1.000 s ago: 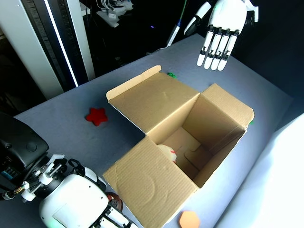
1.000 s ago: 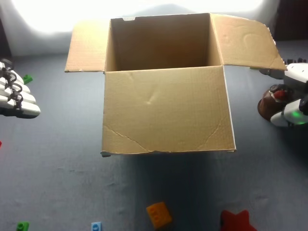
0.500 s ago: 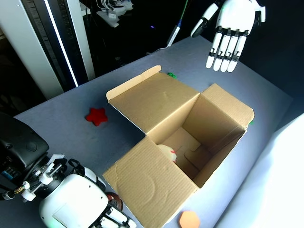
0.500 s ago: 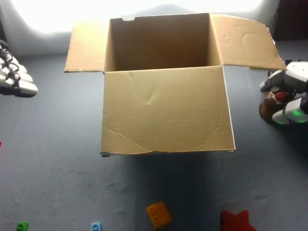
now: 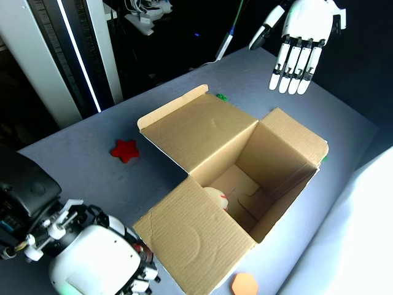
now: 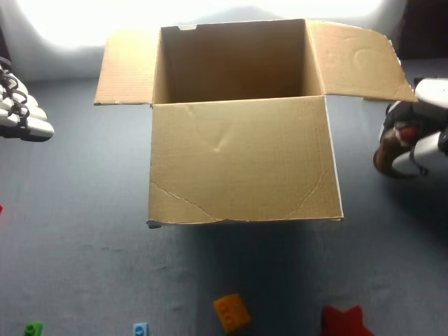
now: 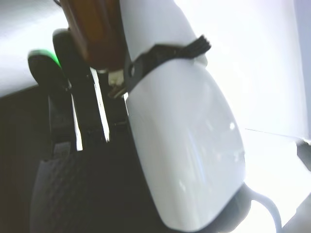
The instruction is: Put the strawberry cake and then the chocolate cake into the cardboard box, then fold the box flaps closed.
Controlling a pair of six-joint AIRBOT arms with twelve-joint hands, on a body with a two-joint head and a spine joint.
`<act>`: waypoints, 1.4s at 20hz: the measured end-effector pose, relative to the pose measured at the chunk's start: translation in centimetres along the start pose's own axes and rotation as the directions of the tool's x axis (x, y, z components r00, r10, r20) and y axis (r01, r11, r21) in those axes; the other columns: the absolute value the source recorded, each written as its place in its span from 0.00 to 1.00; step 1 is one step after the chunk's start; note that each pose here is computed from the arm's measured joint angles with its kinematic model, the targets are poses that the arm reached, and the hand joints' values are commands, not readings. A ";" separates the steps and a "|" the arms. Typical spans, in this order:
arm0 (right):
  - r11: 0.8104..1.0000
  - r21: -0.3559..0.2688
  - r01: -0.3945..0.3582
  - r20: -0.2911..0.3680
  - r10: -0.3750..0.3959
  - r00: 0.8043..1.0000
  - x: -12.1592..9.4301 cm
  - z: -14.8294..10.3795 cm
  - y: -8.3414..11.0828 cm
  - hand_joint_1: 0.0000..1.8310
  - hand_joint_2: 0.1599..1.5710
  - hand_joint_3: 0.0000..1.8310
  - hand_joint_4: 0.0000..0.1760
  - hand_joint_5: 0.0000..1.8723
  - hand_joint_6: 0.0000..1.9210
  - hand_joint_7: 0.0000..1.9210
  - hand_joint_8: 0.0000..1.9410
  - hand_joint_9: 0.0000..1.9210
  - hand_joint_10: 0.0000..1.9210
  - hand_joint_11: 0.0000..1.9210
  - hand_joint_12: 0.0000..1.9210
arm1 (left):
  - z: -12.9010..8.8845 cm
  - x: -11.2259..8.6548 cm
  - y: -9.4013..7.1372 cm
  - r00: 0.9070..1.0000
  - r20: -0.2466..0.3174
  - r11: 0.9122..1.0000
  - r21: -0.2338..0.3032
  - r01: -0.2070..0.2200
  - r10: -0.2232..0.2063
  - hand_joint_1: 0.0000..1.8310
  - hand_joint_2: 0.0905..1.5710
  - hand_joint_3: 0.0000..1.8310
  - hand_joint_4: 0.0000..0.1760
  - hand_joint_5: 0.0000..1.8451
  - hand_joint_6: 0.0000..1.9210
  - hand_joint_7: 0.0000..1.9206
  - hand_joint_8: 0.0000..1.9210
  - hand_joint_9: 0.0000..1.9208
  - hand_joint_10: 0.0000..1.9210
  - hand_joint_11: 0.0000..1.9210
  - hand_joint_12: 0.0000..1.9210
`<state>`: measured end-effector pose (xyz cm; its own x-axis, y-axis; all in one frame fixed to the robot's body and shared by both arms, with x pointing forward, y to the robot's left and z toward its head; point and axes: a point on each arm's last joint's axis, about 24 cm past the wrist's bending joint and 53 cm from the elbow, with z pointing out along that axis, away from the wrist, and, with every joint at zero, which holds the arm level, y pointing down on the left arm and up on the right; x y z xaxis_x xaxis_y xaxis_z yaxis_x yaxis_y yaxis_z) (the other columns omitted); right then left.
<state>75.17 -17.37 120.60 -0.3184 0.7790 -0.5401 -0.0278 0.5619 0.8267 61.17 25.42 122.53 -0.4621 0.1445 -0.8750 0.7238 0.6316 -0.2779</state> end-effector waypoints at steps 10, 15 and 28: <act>0.996 -0.051 0.068 0.224 -0.055 0.973 -9.9 -3.8 2.2 0.73 0.72 0.00 0.00 0.49 0.50 0.44 0.63 0.38 0.81 0.23 0.95 | 0.5 0.0 -0.6 1.000 -0.008 1.000 0.010 -0.016 0.016 0.00 0.71 0.00 0.00 0.07 0.00 0.09 0.00 0.09 0.00 0.00 0.27; 0.918 -0.205 0.339 0.424 -0.229 0.876 -11.7 -6.5 9.7 0.72 0.72 0.00 0.00 0.50 0.50 0.43 0.63 0.38 0.78 0.23 0.94 | 0.6 0.1 -0.7 1.000 -0.011 1.000 0.012 -0.018 0.018 0.00 0.73 0.00 0.00 0.08 0.00 0.10 0.00 0.09 0.00 0.00 0.27; 0.803 -0.449 0.393 0.417 -0.200 0.886 -3.6 -5.5 19.7 0.73 0.72 0.00 0.00 0.49 0.51 0.45 0.61 0.39 0.79 0.24 0.95 | 0.9 1.7 0.0 0.998 -0.070 1.000 -0.007 -0.011 0.011 0.00 0.73 0.00 0.00 0.08 0.00 0.10 0.00 0.08 0.00 0.00 0.29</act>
<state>70.55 -10.64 139.72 0.1186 0.6940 -0.7101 -0.5724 0.6321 0.5222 60.86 24.98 120.63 -0.4891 0.2040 -0.8480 0.7252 0.6353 -0.2654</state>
